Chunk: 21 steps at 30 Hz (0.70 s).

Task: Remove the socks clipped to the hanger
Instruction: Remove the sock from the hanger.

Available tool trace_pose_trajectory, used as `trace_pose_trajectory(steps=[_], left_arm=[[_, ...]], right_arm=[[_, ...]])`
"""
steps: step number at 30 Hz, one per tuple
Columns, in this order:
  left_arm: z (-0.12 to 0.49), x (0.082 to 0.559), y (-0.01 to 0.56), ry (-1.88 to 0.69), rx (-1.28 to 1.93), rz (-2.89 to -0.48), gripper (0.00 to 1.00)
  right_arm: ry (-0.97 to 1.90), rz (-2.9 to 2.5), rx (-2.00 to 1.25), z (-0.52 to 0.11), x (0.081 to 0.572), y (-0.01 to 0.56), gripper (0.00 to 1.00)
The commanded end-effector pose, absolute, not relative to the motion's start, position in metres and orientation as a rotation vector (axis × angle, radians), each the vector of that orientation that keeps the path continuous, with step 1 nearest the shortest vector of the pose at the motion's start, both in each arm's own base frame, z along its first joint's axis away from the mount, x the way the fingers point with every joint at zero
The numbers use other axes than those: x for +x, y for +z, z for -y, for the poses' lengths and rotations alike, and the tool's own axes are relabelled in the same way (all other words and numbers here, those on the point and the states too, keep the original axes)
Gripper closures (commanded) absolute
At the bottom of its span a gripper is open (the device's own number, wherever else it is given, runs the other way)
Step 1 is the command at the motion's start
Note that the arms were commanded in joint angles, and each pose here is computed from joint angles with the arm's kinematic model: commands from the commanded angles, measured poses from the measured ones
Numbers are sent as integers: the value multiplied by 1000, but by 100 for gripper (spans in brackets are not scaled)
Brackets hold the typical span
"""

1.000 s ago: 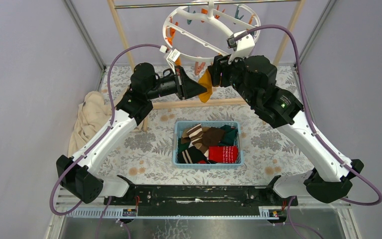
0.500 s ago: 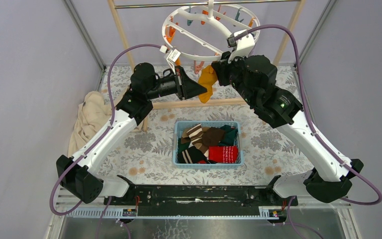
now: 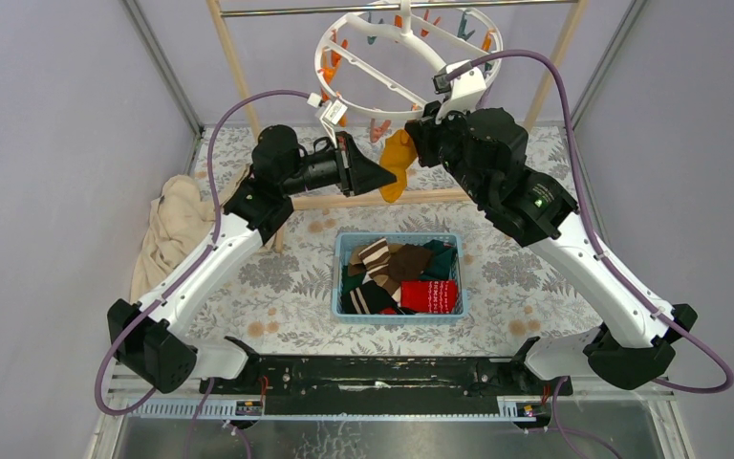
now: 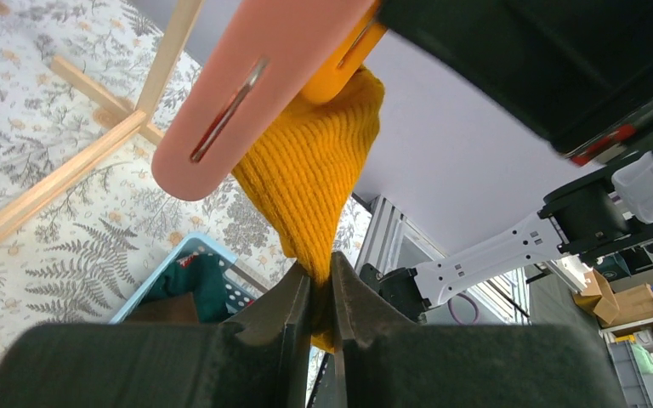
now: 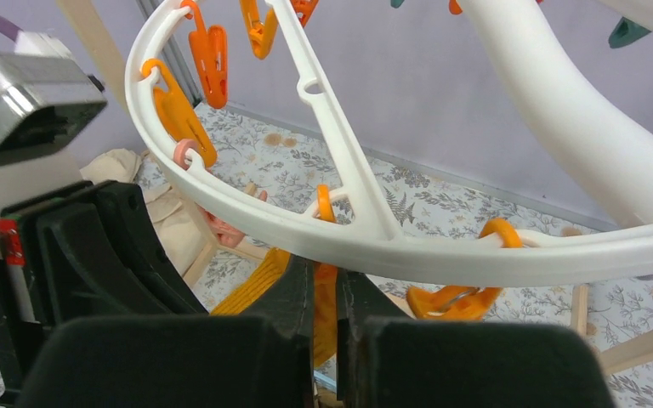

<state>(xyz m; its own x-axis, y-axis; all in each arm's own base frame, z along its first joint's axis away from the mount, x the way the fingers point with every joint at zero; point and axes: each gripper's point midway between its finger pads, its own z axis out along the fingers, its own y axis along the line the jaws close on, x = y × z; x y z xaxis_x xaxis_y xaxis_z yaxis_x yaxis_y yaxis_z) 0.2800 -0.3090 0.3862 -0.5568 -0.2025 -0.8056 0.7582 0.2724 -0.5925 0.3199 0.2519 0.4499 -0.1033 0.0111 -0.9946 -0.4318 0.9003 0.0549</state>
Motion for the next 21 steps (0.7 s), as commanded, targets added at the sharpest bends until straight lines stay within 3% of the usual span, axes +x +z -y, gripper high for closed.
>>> trace_pose_trajectory(steps=[1, 14, 21], left_arm=[[302, 277, 374, -1397, 510, -1704, 82], [299, 270, 343, -1409, 487, -1769, 82], [295, 259, 332, -1435, 467, -1794, 82]], right_arm=[[418, -1558, -275, -245, 314, 479, 100], [428, -1568, -271, -246, 313, 475, 99], [433, -1587, -251, -242, 310, 463, 52]])
